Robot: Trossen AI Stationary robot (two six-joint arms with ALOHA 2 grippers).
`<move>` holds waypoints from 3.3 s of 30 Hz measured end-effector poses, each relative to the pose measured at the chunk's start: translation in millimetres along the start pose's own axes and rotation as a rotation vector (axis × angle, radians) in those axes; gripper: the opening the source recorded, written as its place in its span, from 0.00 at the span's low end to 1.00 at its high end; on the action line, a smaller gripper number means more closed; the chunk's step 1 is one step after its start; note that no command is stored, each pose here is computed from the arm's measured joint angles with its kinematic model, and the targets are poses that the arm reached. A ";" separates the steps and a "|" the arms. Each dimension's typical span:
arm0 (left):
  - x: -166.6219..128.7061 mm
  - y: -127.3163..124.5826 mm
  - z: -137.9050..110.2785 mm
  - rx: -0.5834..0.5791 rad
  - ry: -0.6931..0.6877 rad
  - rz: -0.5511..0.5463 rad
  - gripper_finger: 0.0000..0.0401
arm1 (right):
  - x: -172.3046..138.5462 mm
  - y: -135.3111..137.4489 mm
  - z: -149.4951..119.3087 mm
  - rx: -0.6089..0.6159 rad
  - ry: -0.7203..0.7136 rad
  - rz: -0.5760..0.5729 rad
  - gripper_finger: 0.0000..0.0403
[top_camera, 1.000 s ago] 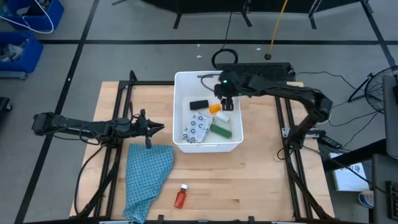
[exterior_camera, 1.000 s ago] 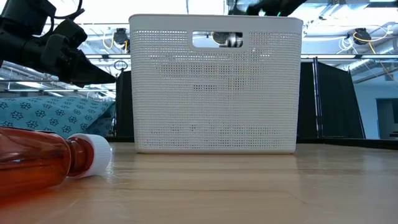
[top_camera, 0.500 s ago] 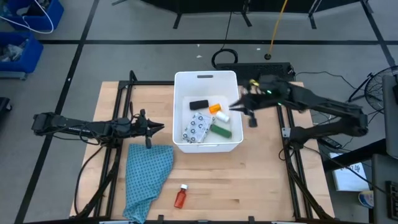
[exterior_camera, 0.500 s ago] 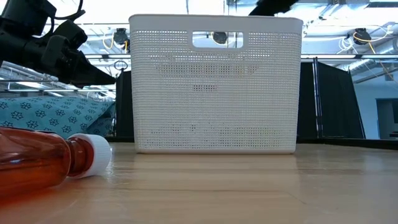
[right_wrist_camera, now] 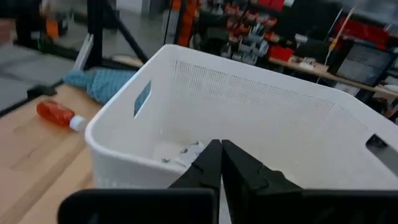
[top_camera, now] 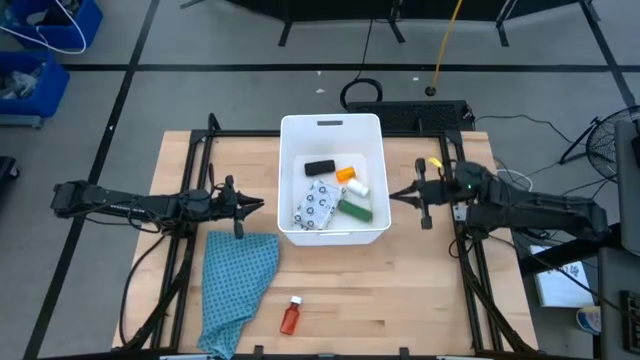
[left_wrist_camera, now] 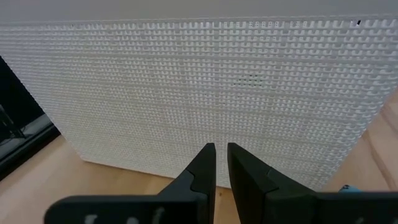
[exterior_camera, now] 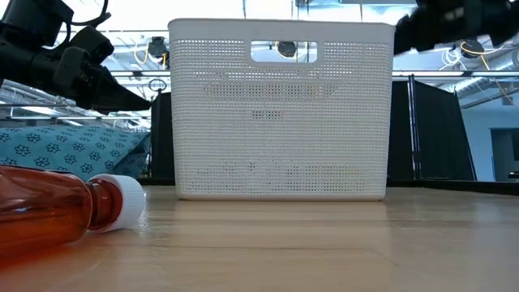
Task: Pick & place medical supplies in basket/bin
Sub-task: Put the red bottle into the white bin
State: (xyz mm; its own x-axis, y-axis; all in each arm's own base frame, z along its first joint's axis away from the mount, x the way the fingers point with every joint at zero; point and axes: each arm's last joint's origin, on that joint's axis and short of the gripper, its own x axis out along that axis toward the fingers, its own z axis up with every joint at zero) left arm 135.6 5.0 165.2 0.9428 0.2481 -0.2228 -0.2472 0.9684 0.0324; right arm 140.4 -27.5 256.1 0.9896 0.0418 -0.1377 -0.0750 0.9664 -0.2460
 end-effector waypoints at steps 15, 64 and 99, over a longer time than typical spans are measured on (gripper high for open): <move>0.0 -1.4 0.4 -0.005 -0.003 -0.049 0.12 | -3.6 20.0 -63.5 0.039 -0.162 0.043 0.00; 64.0 -232.1 196.9 -0.180 0.611 -0.069 0.12 | -7.9 24.0 -72.8 0.104 -0.258 0.043 0.00; 134.1 -276.2 73.9 -0.532 1.241 0.107 0.93 | -7.5 24.1 -73.9 0.098 -0.248 0.042 0.00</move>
State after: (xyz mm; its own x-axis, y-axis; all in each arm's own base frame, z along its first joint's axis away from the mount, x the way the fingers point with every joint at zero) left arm 346.9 -227.4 198.5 0.1612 -0.1384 -0.9772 -0.6282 0.7492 -0.2097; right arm 122.1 -23.3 180.3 0.9867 0.1312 0.0965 -0.1160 0.9820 -0.1490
